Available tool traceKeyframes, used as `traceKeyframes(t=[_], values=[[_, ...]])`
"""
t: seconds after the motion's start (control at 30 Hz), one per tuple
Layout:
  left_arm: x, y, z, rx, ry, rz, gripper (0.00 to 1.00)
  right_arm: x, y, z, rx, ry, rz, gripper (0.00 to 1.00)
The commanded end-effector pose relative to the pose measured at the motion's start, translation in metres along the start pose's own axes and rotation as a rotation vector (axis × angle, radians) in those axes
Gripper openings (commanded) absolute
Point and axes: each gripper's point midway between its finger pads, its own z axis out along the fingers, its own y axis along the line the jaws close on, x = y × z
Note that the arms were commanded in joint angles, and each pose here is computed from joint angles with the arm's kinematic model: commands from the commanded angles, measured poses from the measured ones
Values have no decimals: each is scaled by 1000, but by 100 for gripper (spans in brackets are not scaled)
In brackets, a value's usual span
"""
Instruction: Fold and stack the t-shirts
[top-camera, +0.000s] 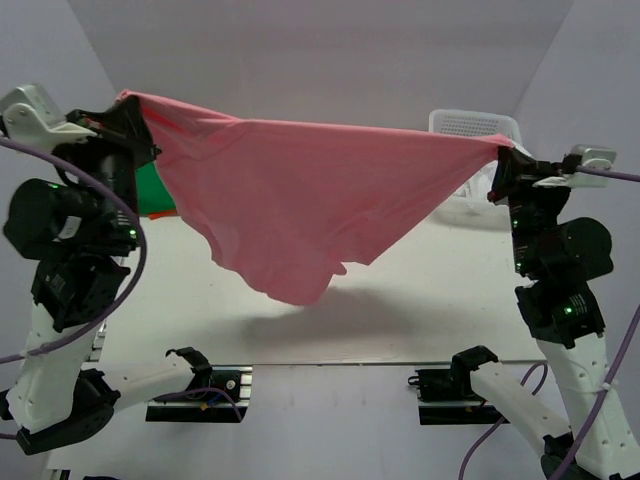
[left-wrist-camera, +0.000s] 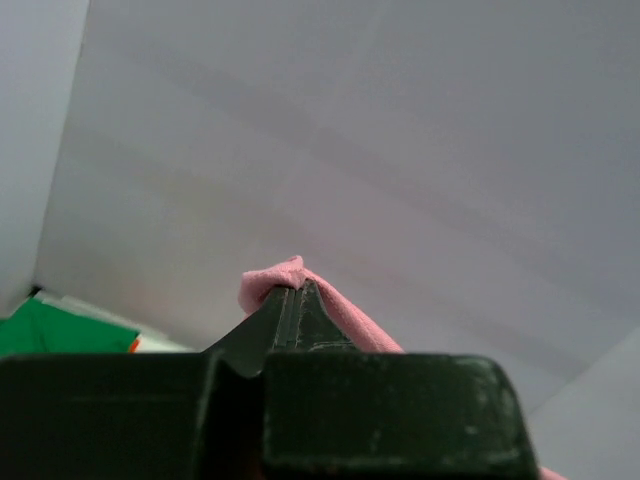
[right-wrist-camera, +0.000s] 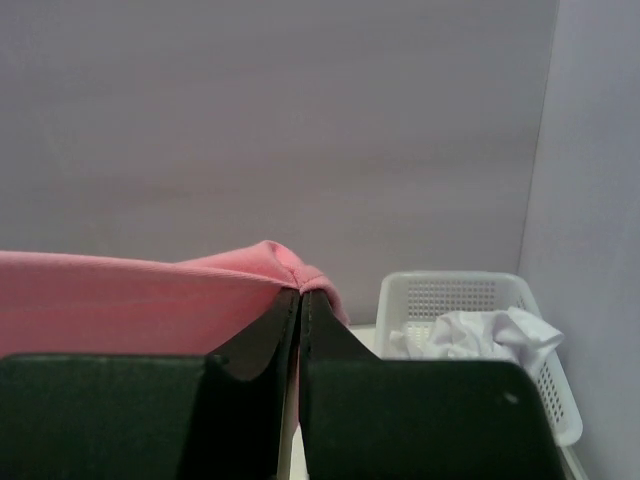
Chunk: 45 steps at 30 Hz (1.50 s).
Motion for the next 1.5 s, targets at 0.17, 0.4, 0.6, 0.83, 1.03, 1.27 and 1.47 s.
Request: traceKeyframes(t=[0.17,0.4,0.6,0.83,1.03,1.27,1.47], values=[[1,-32,30,7,-28,82,0,-18,5,8,-17,-36,-18,0],[169,-31,100,-249,96,451,0,100,7,53,57,224,-46,0],[347,42,165,-377,394,554,0,276,12,82,101,597,-47,0],[501,104,209,-392,649,611,100,401,18,99,107,966,-90,62],[474,90,195,-285,662,517,100,394,50,75,-95,989,-4,90],[478,91,101,-168,909,434,100,387,41,8,-96,1040,76,90],[509,83,-21,41,1201,226,100,396,34,-39,-87,1134,117,90]])
